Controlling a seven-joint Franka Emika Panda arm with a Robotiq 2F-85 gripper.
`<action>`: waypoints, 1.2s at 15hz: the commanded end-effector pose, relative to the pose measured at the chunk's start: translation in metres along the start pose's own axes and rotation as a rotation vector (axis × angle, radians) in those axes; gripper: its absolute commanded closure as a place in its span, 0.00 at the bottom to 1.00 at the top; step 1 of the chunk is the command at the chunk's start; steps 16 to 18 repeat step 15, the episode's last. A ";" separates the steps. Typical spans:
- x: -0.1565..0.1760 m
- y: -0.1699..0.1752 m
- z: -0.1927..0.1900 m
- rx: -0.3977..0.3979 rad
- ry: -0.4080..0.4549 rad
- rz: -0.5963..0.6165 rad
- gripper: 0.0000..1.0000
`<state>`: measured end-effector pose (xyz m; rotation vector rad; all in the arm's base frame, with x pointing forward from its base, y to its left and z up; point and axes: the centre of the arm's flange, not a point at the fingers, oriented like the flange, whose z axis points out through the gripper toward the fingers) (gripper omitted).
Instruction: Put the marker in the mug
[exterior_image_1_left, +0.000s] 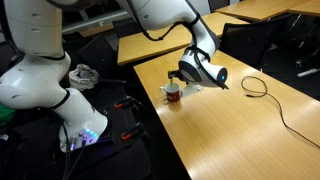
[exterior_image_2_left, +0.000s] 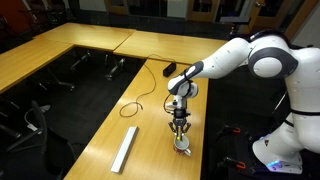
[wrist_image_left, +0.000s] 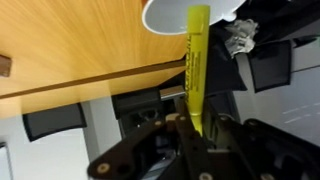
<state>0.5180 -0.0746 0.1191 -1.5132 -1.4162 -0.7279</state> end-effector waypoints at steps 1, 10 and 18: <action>-0.015 0.013 0.001 0.016 0.035 0.008 0.95; 0.030 0.005 0.006 0.060 -0.137 0.115 0.03; 0.073 -0.015 0.015 0.141 -0.328 0.237 0.00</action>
